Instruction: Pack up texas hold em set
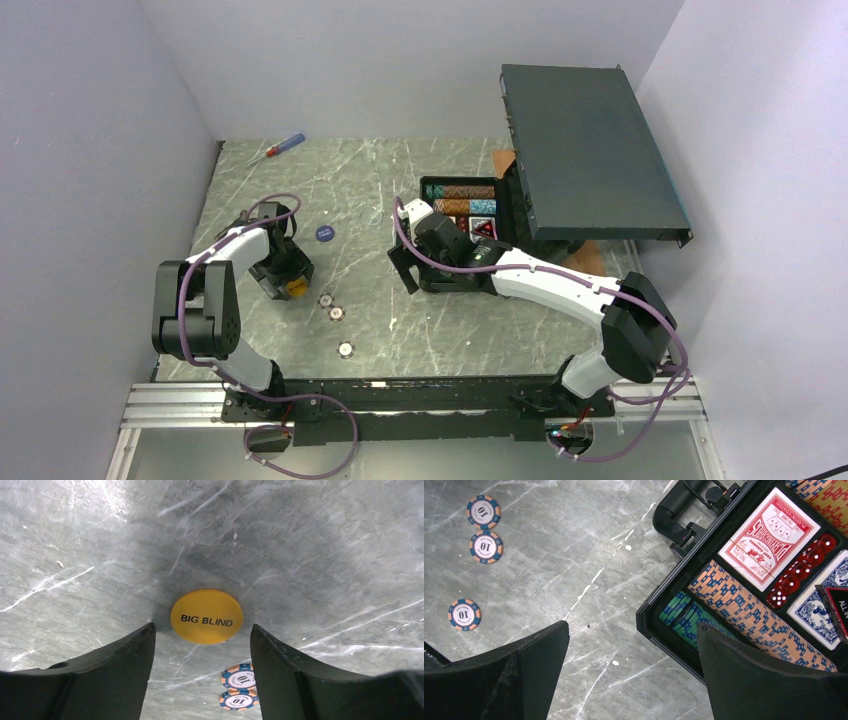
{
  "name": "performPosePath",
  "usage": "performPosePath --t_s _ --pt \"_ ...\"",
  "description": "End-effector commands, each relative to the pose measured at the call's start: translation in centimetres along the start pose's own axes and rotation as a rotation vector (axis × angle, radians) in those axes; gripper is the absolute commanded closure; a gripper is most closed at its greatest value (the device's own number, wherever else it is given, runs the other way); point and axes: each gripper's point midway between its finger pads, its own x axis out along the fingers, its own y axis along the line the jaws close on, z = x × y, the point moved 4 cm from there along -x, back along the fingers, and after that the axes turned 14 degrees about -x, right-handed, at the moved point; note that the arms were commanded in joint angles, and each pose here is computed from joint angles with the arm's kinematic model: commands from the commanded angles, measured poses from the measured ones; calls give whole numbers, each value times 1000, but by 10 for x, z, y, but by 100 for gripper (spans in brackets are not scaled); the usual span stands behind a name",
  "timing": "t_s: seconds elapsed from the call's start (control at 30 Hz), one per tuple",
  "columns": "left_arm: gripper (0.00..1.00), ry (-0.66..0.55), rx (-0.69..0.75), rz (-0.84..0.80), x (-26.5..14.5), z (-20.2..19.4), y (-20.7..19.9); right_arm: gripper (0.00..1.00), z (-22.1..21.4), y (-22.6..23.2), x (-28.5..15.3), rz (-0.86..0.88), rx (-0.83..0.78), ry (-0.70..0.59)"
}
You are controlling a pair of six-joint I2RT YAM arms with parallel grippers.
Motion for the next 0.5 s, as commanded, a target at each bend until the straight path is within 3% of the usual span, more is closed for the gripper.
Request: performPosePath --t_s 0.0,0.47 --pt "27 -24 0 9 7 4 1 1 19 -5 -8 -23 3 -79" --pt "33 -8 7 86 12 5 5 1 18 -4 -6 -22 9 -76"
